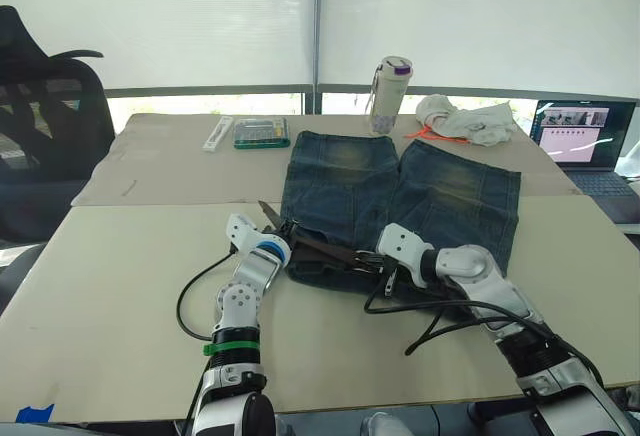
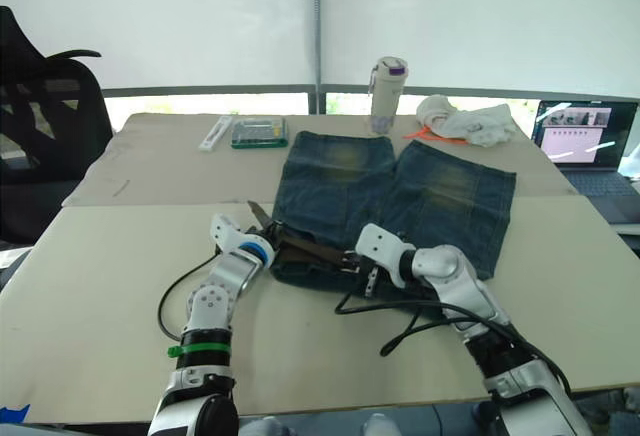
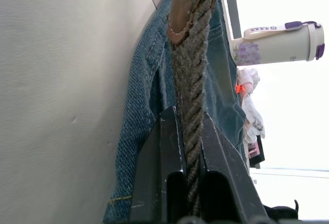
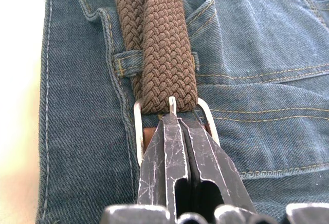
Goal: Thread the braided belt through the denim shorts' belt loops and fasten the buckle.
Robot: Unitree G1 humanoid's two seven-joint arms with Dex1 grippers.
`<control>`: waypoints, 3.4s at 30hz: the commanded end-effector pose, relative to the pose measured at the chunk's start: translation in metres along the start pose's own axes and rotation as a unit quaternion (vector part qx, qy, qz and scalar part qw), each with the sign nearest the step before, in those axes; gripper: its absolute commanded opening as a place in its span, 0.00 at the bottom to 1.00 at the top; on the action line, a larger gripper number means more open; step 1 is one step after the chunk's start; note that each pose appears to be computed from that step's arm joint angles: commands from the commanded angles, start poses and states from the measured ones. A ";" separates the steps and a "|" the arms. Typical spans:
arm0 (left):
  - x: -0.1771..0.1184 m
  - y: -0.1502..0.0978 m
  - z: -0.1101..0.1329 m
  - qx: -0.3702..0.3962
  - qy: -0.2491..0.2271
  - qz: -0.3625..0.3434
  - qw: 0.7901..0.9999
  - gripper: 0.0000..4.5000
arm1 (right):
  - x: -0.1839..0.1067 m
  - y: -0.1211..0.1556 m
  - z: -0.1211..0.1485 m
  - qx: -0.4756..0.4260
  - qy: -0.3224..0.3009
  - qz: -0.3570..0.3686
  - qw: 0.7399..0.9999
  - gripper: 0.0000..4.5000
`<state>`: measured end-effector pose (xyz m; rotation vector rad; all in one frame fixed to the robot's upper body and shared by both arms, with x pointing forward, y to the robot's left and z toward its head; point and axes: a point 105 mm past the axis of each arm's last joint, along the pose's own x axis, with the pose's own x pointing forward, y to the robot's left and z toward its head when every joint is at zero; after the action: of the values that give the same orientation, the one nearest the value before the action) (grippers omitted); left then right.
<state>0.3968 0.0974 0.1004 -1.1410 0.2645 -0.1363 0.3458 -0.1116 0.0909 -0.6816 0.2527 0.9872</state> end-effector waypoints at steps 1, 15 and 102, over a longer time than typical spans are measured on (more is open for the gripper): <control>-0.012 -0.100 -0.003 0.127 0.022 -0.213 0.968 0.00 | 0.004 0.015 -0.049 0.035 0.099 0.019 0.994 0.00; -0.056 -0.158 -0.111 0.305 0.213 -0.459 0.807 0.00 | 0.008 0.019 -0.047 0.047 0.090 -0.001 0.995 0.00; -0.012 -0.144 -0.097 0.586 0.022 -0.386 0.712 0.00 | -0.097 -0.063 0.104 0.453 -0.344 -0.230 0.790 0.55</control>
<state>0.3679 -0.0406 0.1836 0.1257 -0.2332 -0.9213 0.3389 -0.1330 0.2293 0.4992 -0.0440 0.4599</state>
